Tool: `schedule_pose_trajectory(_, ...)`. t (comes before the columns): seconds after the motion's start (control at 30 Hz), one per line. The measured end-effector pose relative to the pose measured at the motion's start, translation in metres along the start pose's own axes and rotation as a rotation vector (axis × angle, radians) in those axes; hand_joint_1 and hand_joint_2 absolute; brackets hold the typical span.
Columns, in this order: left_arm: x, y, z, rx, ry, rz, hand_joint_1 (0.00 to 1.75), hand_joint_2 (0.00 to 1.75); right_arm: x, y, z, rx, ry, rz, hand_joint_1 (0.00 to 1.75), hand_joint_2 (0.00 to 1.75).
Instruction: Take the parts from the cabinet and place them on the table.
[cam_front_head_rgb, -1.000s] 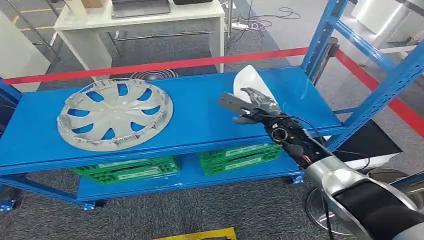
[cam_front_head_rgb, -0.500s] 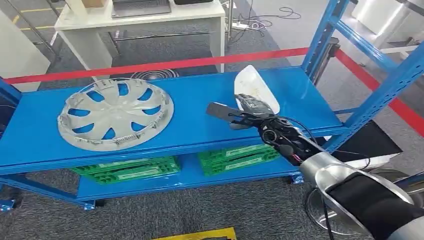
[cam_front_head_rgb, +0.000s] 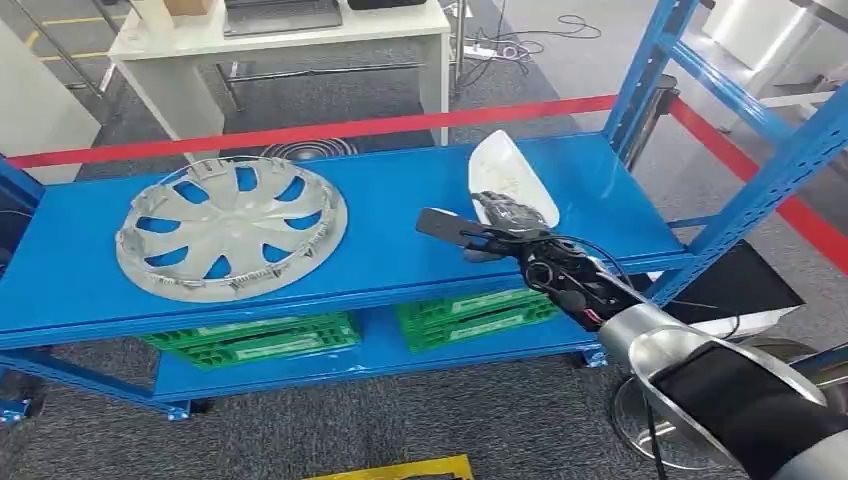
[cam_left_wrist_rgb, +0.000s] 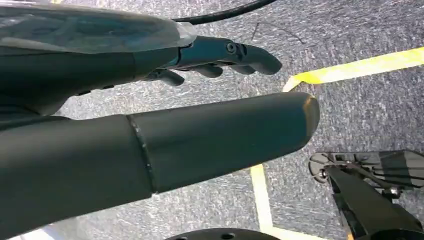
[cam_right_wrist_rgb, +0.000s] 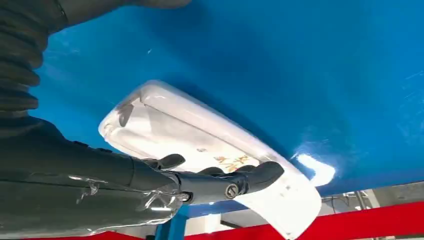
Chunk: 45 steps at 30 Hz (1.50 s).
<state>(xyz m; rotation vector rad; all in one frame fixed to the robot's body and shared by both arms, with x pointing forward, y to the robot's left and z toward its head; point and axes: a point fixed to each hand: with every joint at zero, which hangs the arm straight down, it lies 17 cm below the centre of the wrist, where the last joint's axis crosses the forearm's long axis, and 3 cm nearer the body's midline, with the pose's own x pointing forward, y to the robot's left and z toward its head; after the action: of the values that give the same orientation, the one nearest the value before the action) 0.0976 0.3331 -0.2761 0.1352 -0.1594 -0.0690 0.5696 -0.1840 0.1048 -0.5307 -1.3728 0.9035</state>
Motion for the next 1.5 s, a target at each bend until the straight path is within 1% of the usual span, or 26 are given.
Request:
schedule_pose_trajectory(0.07,0.000,0.000,0.000,0.000,0.000,0.003,0.00,0.00,-0.001,-0.001,-0.001,-0.004,0.003,0.000,0.00,1.75)
schedule_pose_trajectory(0.13,-0.001,0.001,0.000,0.001,0.005,0.009,0.00,0.00,-0.017,-0.006,-0.002,-0.032,0.059,-0.012,0.00,1.75)
schedule_pose_trajectory(0.23,-0.001,0.001,0.000,0.001,0.006,0.011,0.00,0.00,-0.025,-0.010,-0.002,-0.061,0.092,-0.014,0.00,1.75)
schedule_pose_trajectory(0.5,-0.003,0.001,0.000,0.002,0.013,0.002,0.00,0.00,-0.037,-0.010,-0.001,-0.068,0.138,-0.027,0.00,1.75)
schedule_pose_trajectory(0.77,-0.003,0.001,0.000,0.002,0.015,-0.001,0.00,0.00,-0.043,-0.005,0.002,-0.061,0.150,-0.045,0.00,1.75)
schedule_pose_trajectory(0.97,-0.002,0.002,0.000,0.006,0.006,-0.010,0.00,0.00,-0.042,0.004,0.004,-0.030,0.115,-0.124,0.00,1.75)
schedule_pose_trajectory(1.0,-0.001,0.002,0.000,0.006,0.003,-0.011,0.00,0.00,-0.043,0.005,0.005,-0.025,0.110,-0.138,0.03,1.75)
schedule_pose_trajectory(1.03,-0.001,0.002,0.000,0.006,0.002,-0.012,0.00,0.00,-0.043,0.006,0.005,-0.018,0.104,-0.149,1.55,1.75)
schedule_pose_trajectory(1.07,-0.001,0.002,0.000,0.007,0.002,-0.014,0.00,0.00,-0.043,0.008,0.005,-0.011,0.099,-0.159,1.75,1.75)
schedule_pose_trajectory(1.17,-0.001,0.002,0.000,0.007,-0.001,-0.014,0.00,0.00,-0.043,0.009,0.006,0.000,0.086,-0.190,1.75,1.75)
schedule_pose_trajectory(1.2,-0.001,0.002,0.000,0.007,-0.002,-0.015,0.00,1.75,-0.043,0.009,0.006,0.003,0.083,-0.192,1.75,1.75)
schedule_pose_trajectory(1.47,0.002,0.000,0.000,-0.001,-0.021,-0.021,0.00,1.75,-0.047,-0.001,0.004,-0.010,0.077,-0.205,1.75,1.75)
schedule_pose_trajectory(1.5,0.003,0.000,0.000,-0.003,-0.023,-0.021,0.00,1.75,-0.047,-0.002,0.004,-0.011,0.077,-0.205,1.71,1.75)
